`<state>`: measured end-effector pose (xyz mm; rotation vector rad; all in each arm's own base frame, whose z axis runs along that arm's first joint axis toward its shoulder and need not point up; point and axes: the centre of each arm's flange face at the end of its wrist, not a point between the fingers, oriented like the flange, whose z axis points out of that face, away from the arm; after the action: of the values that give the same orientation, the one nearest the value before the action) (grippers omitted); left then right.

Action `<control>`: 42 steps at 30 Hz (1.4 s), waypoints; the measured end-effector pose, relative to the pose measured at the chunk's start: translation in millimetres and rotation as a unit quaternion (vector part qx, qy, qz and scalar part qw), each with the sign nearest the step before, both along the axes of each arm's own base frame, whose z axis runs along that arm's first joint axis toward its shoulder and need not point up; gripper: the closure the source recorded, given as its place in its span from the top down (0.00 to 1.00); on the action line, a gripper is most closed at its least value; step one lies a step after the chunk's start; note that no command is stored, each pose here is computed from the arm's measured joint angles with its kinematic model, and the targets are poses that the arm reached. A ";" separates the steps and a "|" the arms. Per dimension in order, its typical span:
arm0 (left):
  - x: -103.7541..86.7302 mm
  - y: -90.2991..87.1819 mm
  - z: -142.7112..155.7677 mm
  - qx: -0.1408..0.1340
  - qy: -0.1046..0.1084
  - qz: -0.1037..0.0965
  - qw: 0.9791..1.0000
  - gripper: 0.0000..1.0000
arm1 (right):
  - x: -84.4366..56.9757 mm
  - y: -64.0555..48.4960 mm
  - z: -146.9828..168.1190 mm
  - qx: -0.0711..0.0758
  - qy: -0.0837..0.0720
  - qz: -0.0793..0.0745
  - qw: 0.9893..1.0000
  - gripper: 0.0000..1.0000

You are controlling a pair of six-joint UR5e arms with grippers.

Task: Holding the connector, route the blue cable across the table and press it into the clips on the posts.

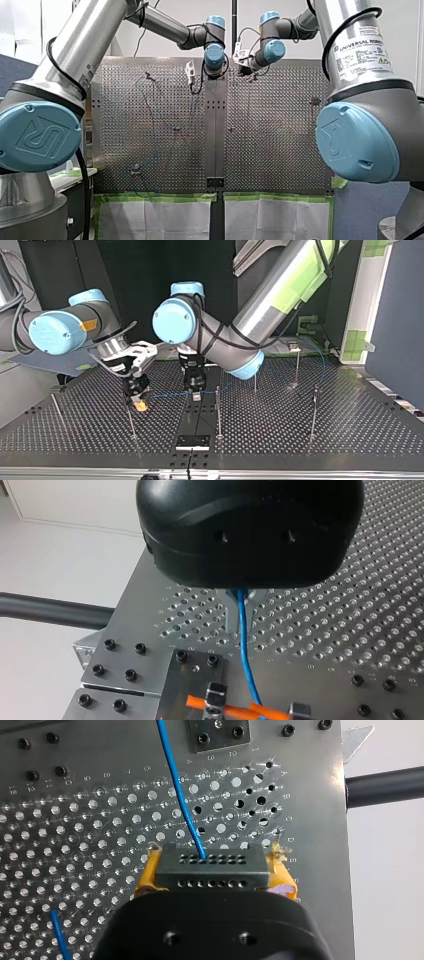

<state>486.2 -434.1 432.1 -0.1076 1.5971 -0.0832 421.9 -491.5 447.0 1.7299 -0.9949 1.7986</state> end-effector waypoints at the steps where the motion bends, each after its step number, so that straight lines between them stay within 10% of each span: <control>1: -0.7 -0.1 -0.2 0.000 0.000 0.002 1.000 0.00 | 0.1 0.1 0.0 0.000 0.000 0.000 1.000 0.00; 13: -19.3 -5.6 -30.2 0.008 0.018 0.012 1.000 0.00 | 3.4 8.0 -20.5 0.017 0.009 0.004 1.000 0.00; 30: -12.3 -6.4 -118.4 0.014 0.042 -0.029 0.999 0.00 | -8.2 13.8 -88.2 0.051 0.027 -0.018 0.998 0.00; 42: -13.3 -4.3 -213.5 0.031 0.081 -0.064 0.994 0.00 | -17.8 19.3 -171.6 0.105 0.064 -0.026 0.992 0.00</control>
<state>472.9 -438.4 218.6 0.0380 1.7663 -0.1263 404.1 -472.2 275.5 1.8993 -1.1990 1.5748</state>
